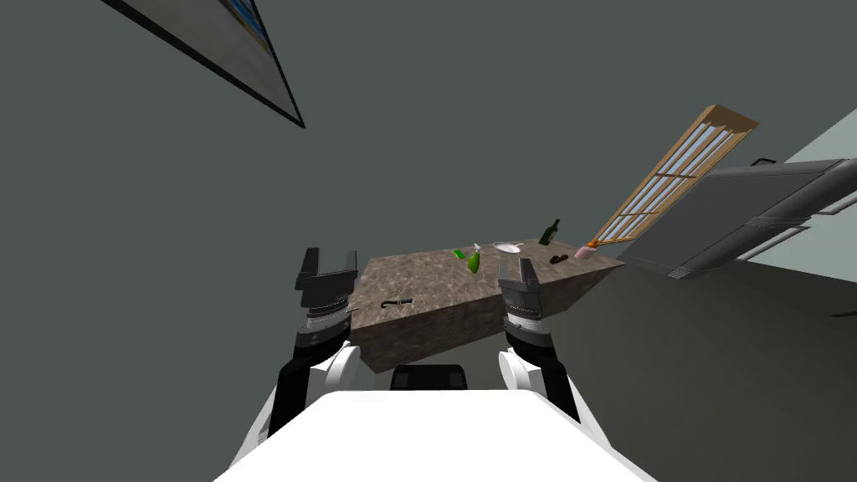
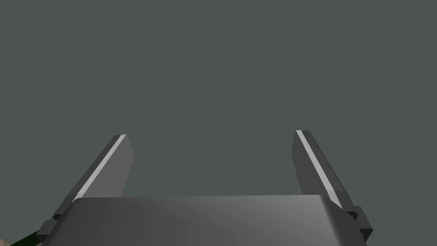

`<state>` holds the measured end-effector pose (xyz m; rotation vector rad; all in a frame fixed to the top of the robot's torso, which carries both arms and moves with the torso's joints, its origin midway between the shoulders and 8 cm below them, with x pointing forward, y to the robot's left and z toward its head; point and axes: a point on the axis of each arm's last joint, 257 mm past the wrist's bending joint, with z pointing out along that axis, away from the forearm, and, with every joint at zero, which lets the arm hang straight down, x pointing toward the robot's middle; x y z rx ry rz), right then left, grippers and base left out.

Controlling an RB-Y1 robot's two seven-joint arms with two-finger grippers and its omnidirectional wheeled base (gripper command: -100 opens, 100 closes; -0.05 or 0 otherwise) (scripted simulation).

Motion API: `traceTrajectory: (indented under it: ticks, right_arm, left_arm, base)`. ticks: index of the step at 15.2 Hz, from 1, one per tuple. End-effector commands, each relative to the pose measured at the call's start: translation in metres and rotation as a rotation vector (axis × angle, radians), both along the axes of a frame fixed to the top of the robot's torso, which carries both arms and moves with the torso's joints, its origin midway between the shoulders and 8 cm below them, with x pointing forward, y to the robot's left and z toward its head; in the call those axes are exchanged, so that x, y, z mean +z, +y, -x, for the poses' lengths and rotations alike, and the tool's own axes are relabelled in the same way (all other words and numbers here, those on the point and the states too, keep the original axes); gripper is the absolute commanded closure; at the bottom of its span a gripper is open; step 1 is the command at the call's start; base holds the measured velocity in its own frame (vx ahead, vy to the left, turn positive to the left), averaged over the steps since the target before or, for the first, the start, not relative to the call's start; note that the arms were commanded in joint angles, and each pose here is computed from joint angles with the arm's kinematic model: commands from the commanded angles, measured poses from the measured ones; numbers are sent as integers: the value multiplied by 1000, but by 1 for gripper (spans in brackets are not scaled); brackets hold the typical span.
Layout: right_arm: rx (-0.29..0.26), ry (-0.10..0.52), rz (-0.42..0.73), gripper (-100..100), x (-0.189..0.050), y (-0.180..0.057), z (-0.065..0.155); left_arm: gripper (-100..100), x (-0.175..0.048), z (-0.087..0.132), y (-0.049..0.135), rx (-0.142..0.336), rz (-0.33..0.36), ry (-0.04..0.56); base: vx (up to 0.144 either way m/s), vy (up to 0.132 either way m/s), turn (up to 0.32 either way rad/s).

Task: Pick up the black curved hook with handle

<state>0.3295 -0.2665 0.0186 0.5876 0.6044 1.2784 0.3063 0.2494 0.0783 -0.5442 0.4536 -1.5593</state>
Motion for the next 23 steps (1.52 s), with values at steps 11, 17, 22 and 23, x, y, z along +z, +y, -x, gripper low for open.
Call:
traceTrajectory:
  ticks: [11, 17, 22, 23]
  right_arm:
    - [0, 0, 0, 0, 0, 0, 0]
    - [0, 0, 0, 0, 0, 0, 0]
    - [0, 0, 0, 0, 0, 0, 0]
    - [0, 0, 0, 0, 0, 0, 0]
  left_arm:
    - [-100, -32, -45, 0, -28, -95, 196]
    - [-100, -55, -71, 9, -13, -118, 314]
    - [-100, -74, -90, 18, 5, -133, 407]
    - [-100, -78, -92, 19, 5, -133, 424]
  base:
    - [-49, -52, -2]
    - [-54, -68, -4]
    - [-46, -68, -4]
    - [-26, -62, -8]
